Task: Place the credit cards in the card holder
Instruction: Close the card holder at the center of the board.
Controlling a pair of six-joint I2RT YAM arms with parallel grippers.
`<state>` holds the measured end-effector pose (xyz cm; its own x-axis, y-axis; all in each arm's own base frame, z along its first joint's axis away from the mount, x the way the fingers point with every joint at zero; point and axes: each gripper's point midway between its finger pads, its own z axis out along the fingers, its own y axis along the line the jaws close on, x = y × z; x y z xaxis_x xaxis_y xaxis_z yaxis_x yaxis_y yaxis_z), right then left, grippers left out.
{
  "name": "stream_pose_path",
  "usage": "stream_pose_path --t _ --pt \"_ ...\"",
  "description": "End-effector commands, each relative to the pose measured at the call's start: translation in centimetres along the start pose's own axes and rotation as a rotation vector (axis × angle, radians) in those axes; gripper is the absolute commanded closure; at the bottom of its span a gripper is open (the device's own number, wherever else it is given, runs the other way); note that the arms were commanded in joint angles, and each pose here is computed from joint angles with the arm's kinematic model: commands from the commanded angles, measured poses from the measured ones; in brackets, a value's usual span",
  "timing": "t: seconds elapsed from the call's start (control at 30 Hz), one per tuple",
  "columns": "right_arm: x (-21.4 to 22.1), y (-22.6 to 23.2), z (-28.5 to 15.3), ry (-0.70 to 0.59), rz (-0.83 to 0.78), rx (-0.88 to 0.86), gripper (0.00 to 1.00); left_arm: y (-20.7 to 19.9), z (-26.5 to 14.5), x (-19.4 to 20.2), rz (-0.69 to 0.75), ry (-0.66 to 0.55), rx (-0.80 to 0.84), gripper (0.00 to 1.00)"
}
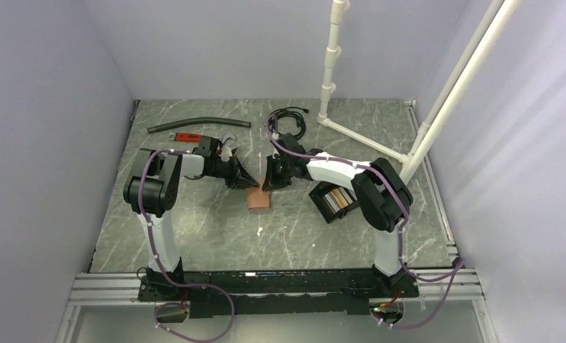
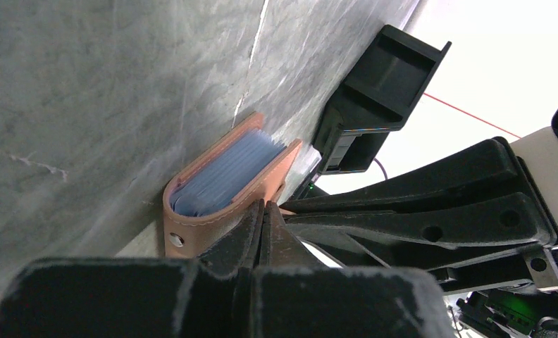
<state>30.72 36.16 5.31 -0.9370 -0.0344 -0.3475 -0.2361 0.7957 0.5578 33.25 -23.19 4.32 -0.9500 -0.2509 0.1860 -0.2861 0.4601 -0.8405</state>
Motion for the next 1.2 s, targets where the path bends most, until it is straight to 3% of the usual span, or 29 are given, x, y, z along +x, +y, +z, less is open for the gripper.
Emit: stream_pose_path --t 0.0,0.4,0.63,0.83,1.0,1.17 --pt "-0.41 2.26 0.34 -0.003 -0.017 -0.105 0.92 1.14 0.56 0.39 -0.015 0.002 -0.032 1.00" --pt "0.09 2.47 0.37 0.014 -0.040 -0.138 0.92 1.14 0.58 0.39 -0.014 0.001 -0.029 1.00" --pt "0.02 3.05 0.54 0.022 -0.063 -0.179 1.00 1.31 0.62 0.39 -0.016 0.001 -0.034 1.00" --pt "-0.01 2.97 0.79 0.037 -0.077 -0.172 0.86 1.36 0.68 0.42 -0.014 0.002 -0.037 1.00" --pt "0.08 2.77 0.72 0.035 -0.071 -0.174 0.85 1.44 0.70 0.42 -0.016 0.002 -0.038 1.00" --pt "0.13 2.56 0.83 0.036 -0.065 -0.172 0.94 1.42 0.71 0.44 -0.014 0.002 -0.039 1.00"
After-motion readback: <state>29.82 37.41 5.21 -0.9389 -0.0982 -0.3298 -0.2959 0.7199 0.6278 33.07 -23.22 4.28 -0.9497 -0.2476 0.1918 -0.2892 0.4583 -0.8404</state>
